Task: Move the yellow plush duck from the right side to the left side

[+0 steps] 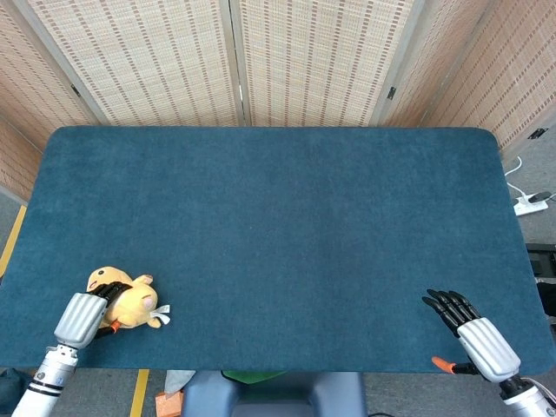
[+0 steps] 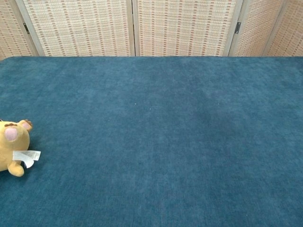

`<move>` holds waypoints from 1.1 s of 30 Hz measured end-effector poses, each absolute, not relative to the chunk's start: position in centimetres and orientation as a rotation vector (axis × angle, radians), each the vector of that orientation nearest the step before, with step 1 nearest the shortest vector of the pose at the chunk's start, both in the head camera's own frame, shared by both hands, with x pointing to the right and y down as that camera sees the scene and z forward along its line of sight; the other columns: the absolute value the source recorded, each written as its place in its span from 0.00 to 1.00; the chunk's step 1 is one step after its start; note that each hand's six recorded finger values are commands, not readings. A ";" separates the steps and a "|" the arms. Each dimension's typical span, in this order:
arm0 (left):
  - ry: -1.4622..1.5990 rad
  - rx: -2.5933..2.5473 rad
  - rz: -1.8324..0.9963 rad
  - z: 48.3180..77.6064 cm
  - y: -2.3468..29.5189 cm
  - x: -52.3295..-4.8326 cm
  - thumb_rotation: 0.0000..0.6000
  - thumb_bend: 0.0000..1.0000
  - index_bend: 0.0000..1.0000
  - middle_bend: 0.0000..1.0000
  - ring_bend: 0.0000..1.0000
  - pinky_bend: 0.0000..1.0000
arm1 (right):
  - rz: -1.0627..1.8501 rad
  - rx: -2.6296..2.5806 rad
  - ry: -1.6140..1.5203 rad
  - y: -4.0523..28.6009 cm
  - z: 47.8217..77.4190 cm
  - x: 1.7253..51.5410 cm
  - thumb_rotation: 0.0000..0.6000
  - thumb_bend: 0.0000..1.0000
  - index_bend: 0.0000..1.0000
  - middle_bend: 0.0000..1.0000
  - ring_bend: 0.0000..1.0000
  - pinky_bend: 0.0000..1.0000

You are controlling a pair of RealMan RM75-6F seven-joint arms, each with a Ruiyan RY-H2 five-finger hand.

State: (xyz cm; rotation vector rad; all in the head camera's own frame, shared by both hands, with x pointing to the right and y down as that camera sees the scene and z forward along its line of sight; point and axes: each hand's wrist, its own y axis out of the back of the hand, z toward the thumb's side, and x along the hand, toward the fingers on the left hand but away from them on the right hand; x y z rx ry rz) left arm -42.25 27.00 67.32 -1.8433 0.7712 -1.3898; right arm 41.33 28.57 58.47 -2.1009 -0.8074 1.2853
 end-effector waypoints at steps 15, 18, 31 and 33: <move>0.642 -2.066 -1.453 63.8 28.2 -39.9 1.00 0.22 0.00 0.00 0.00 0.08 | 1.267 -2.147 -0.823 29.8 59.6 41.5 1.00 0.13 0.00 0.00 0.00 0.00; 0.623 -2.028 -1.452 61.9 28.1 -39.8 1.00 0.22 0.00 0.00 0.00 0.08 | 1.244 -2.131 -0.851 29.6 59.4 41.6 1.00 0.13 0.00 0.00 0.00 0.00; 1.111 -1.590 -1.437 51.8 28.9 -46.4 1.00 0.22 0.00 0.00 0.00 0.08 | 1.076 -1.803 -1.016 26.7 52.8 40.6 1.00 0.13 0.00 0.00 0.00 0.00; 1.133 -1.579 -1.448 51.7 29.5 -47.0 1.00 0.23 0.00 0.00 0.00 0.08 | 1.093 -1.767 -1.023 26.6 52.3 40.4 1.00 0.13 0.00 0.00 0.00 0.00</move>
